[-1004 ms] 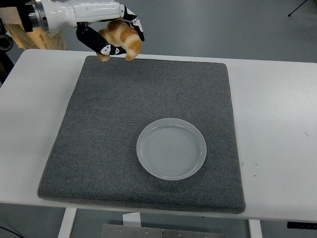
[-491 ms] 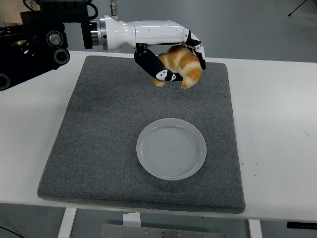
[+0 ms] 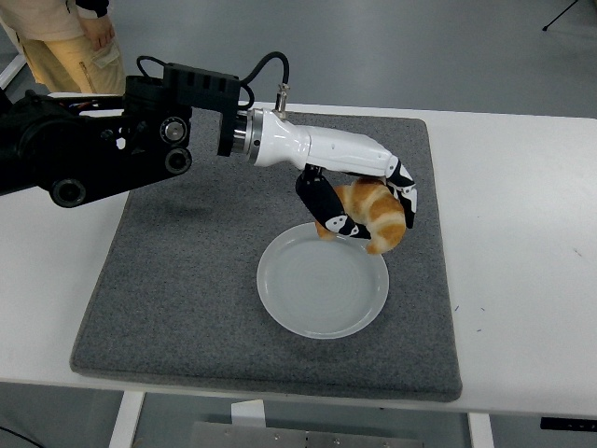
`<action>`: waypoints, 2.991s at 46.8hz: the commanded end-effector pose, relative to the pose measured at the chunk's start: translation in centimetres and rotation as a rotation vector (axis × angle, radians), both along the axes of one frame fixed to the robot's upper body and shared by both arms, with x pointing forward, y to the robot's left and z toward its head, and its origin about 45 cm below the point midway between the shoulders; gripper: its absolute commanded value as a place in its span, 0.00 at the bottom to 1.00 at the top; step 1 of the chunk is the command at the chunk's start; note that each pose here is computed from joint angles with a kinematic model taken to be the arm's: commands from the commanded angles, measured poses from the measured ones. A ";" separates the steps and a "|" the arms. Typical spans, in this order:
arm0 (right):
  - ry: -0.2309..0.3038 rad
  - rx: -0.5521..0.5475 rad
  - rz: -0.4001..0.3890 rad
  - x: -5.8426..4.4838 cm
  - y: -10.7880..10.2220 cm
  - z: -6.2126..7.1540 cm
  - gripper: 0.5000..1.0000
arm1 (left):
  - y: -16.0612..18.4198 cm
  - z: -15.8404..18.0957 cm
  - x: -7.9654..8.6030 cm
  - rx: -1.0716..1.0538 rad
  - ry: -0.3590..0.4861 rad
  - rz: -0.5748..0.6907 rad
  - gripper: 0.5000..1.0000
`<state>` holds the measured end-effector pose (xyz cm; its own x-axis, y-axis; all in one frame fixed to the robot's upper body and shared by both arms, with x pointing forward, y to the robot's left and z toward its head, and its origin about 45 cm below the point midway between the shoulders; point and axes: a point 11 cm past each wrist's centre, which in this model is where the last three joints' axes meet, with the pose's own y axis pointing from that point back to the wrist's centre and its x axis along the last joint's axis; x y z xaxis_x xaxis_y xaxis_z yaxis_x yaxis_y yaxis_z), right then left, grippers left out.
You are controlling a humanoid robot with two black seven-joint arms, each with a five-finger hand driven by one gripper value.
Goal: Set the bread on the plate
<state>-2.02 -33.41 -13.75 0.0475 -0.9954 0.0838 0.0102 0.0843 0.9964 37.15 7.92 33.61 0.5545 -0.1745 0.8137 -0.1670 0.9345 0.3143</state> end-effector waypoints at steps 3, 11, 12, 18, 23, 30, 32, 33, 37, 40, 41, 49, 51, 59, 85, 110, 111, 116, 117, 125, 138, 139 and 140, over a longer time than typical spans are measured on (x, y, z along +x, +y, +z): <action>0.001 0.000 0.000 -0.1 0.0 0.0 0.90 | 1.0 -2.6 0.2 0.090 -0.002 0.008 0.00; 0.000 0.000 0.000 0.0 0.0 0.0 0.90 | 2.1 -5.1 0.2 0.164 -0.008 0.014 0.00; 0.000 0.000 0.000 0.0 0.0 0.0 0.90 | 2.2 -5.4 0.1 0.166 -0.005 0.016 0.00; 0.000 0.000 0.000 0.0 0.0 0.0 0.90 | 1.8 -6.8 -0.1 0.166 -0.007 0.013 0.00; 0.000 0.000 0.000 0.0 0.0 0.0 0.90 | 1.3 -7.4 -0.2 0.172 -0.012 0.005 0.00; 0.000 0.000 0.000 0.0 0.0 0.0 0.90 | 1.6 -8.0 -0.3 0.180 -0.002 0.010 0.00; 0.000 0.000 0.000 0.0 0.0 0.0 0.91 | 1.7 -8.2 -0.3 0.189 -0.008 0.010 0.00; 0.000 0.000 0.000 0.0 0.0 0.0 0.90 | 1.8 -8.4 -0.2 0.200 -0.016 0.010 0.00; 0.000 0.000 0.000 0.0 0.0 0.0 0.90 | 2.0 -8.7 0.0 0.225 -0.042 0.003 0.00; 0.001 0.000 0.000 -0.1 0.0 0.0 0.90 | 2.2 -8.9 0.0 0.231 -0.041 0.008 0.00; 0.000 0.000 0.000 0.0 0.0 0.0 0.90 | 2.3 -9.2 -0.1 0.232 -0.036 0.008 0.00; 0.000 0.000 0.000 0.0 0.0 0.0 0.90 | 3.0 -10.3 0.0 0.247 -0.023 0.024 0.00; 0.000 0.000 0.000 0.0 0.0 0.0 0.90 | 3.0 -10.5 -0.2 0.247 -0.018 0.023 0.00; 0.000 0.000 0.000 0.0 0.0 0.0 0.91 | 3.3 -10.8 -0.1 0.250 -0.011 0.031 0.00; 0.001 0.000 0.000 -0.1 0.0 0.0 0.90 | 3.9 -11.3 0.3 0.245 0.004 0.066 0.98; 0.000 0.000 0.000 0.0 0.0 0.0 0.90 | 1.7 -4.9 2.3 -0.039 0.075 0.154 0.98; 0.000 0.000 0.000 0.0 0.0 0.0 0.90 | 1.7 -4.5 2.4 -0.059 0.081 0.162 0.98; 0.001 0.000 0.000 -0.1 0.0 0.0 0.90 | 1.9 -3.2 3.0 -0.133 0.111 0.198 0.98; 0.000 0.000 0.000 0.0 0.0 0.0 0.90 | 2.0 -2.9 3.2 -0.149 0.119 0.207 0.98; 0.001 0.000 0.000 -0.1 0.0 0.0 0.90 | 3.9 -1.5 5.0 -0.295 0.215 0.322 0.98; 0.000 0.000 0.000 0.0 0.0 0.0 0.90 | 10.5 0.1 10.5 -0.685 0.445 0.675 0.99; 0.000 0.000 0.000 0.0 0.0 0.0 0.90 | 11.2 0.2 11.0 -0.713 0.455 0.704 0.99; 0.000 0.000 0.000 0.0 0.0 0.0 0.91 | 12.0 0.2 11.4 -0.739 0.464 0.732 0.99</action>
<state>-1.99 -33.40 -13.76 0.0476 -0.9954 0.0835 0.0097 0.0841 0.9964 47.29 17.83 33.66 0.6520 0.6750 0.3453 -0.6975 0.7126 -0.0758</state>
